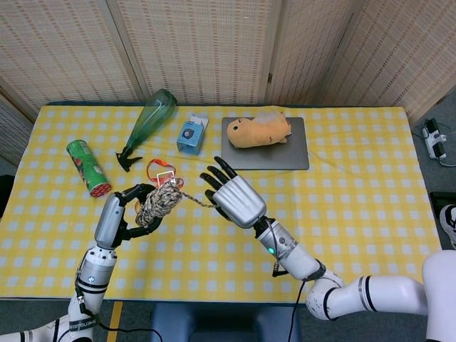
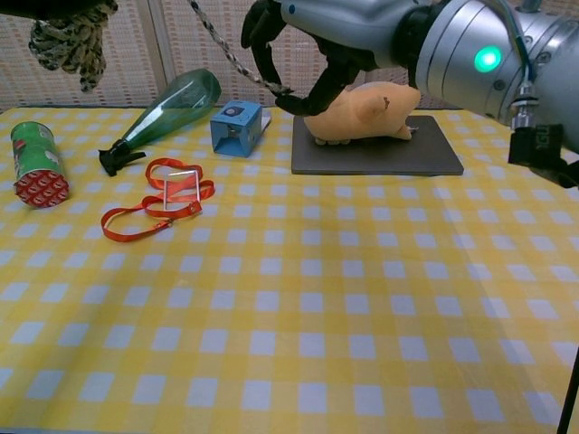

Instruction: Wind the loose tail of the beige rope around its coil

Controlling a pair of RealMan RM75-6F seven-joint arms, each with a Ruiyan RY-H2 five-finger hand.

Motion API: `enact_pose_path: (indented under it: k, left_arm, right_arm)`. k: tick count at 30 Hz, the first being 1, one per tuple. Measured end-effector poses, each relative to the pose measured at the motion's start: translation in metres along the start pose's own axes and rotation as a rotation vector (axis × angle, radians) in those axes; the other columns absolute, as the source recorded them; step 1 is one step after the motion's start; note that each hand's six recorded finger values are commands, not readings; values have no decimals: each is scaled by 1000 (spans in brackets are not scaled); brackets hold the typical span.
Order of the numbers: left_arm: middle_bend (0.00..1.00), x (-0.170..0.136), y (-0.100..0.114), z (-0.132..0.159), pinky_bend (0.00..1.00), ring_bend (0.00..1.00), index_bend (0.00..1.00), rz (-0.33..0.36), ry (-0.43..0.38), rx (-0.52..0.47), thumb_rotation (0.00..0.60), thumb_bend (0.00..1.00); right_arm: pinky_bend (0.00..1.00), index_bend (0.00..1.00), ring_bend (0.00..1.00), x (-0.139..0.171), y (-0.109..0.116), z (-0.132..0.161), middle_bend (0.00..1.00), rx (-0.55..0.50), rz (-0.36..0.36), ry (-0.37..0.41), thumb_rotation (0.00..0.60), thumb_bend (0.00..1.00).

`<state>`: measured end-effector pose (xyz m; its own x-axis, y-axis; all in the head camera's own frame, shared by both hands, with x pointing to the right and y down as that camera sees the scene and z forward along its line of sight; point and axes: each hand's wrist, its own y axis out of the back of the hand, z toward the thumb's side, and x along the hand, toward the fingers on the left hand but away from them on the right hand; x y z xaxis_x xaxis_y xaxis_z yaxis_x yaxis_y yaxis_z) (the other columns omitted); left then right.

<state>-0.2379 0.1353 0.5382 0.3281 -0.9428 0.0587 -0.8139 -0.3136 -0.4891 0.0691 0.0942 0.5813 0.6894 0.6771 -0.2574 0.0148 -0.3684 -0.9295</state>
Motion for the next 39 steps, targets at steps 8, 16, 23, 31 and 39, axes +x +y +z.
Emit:
enact_pose_path:
  k: [8, 16, 23, 31, 39]
  left_arm:
    - [617, 0, 4, -16, 649, 563, 622, 10, 7, 199, 600, 529]
    - [616, -2, 11, -39, 643, 557, 626, -11, 68, 420, 600, 528]
    - [616, -7, 24, -50, 641, 556, 626, -17, 126, 477, 600, 529]
    - [617, -8, 30, -52, 637, 554, 624, 2, 138, 464, 600, 529]
    - [617, -8, 31, -52, 634, 554, 622, 15, 136, 455, 600, 529]
  right_arm:
    - [14, 0, 63, 24, 8, -22, 12, -30, 0, -59, 600, 426]
    - [11, 0, 60, 77, 14, -65, 0, -19, -6, -184, 600, 427]
    - [9, 0, 29, 144, 15, -107, 0, -19, -11, -328, 600, 426]
    - [0, 0, 0, 231, -2, -136, 0, -52, 66, -489, 600, 256]
    - [0, 0, 0, 286, -16, -148, 0, -18, 16, -599, 600, 210]
